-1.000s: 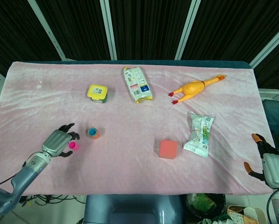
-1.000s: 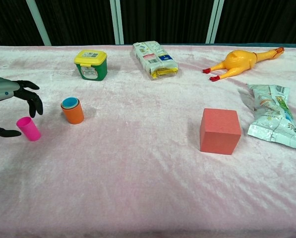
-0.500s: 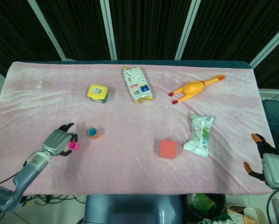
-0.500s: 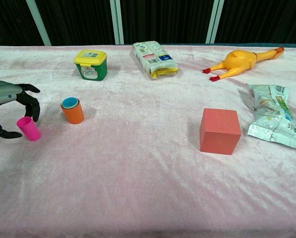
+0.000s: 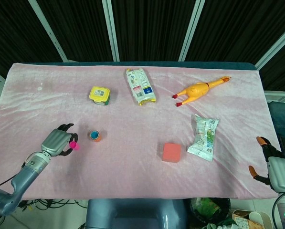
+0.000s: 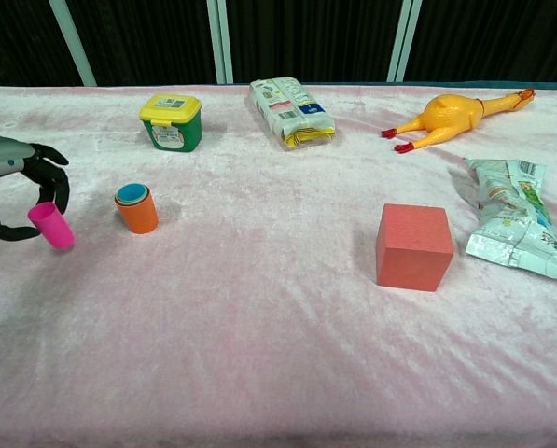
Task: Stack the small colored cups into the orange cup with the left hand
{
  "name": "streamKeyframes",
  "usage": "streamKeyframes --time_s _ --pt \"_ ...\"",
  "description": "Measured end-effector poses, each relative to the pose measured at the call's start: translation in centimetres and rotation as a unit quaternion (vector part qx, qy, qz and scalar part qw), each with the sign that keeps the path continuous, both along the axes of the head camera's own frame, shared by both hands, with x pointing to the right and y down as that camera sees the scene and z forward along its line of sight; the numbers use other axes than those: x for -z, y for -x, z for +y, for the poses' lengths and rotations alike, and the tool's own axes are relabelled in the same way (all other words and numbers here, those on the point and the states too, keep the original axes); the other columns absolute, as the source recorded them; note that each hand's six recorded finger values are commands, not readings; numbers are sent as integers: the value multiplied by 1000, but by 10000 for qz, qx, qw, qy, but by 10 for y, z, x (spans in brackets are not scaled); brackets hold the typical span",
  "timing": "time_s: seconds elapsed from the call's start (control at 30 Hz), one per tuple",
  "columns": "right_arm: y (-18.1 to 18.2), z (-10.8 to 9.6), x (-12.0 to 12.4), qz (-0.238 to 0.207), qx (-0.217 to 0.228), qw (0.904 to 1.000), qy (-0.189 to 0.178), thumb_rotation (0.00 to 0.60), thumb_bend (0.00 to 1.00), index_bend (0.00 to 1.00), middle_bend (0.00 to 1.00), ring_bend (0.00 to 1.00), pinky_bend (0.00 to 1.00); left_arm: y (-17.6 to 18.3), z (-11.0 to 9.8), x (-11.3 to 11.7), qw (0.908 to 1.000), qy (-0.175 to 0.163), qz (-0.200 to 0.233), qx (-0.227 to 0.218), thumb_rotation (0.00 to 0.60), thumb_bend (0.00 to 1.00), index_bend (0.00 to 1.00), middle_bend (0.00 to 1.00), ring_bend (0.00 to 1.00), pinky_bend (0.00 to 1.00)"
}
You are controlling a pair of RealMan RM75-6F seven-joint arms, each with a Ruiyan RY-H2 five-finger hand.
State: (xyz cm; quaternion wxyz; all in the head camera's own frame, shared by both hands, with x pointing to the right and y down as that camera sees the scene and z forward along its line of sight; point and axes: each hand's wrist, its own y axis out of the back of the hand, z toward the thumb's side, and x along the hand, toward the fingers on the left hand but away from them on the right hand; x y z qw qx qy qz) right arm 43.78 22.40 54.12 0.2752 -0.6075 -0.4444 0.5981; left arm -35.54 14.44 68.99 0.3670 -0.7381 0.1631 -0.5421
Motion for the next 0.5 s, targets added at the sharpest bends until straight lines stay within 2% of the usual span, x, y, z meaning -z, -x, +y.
streamKeyframes --time_s 0.2,0.5 --pt "0 0 0 2 -1 10000 1 600 266 33 61 161 214 -8 -15 17 9996 -224 175 39 600 353 504 540 78 164" --pt "1 0 -1 10 11 10000 15 600 264 33 61 161 214 -38 -63 46 9977 -464 485 -33 600 353 507 535 78 166"
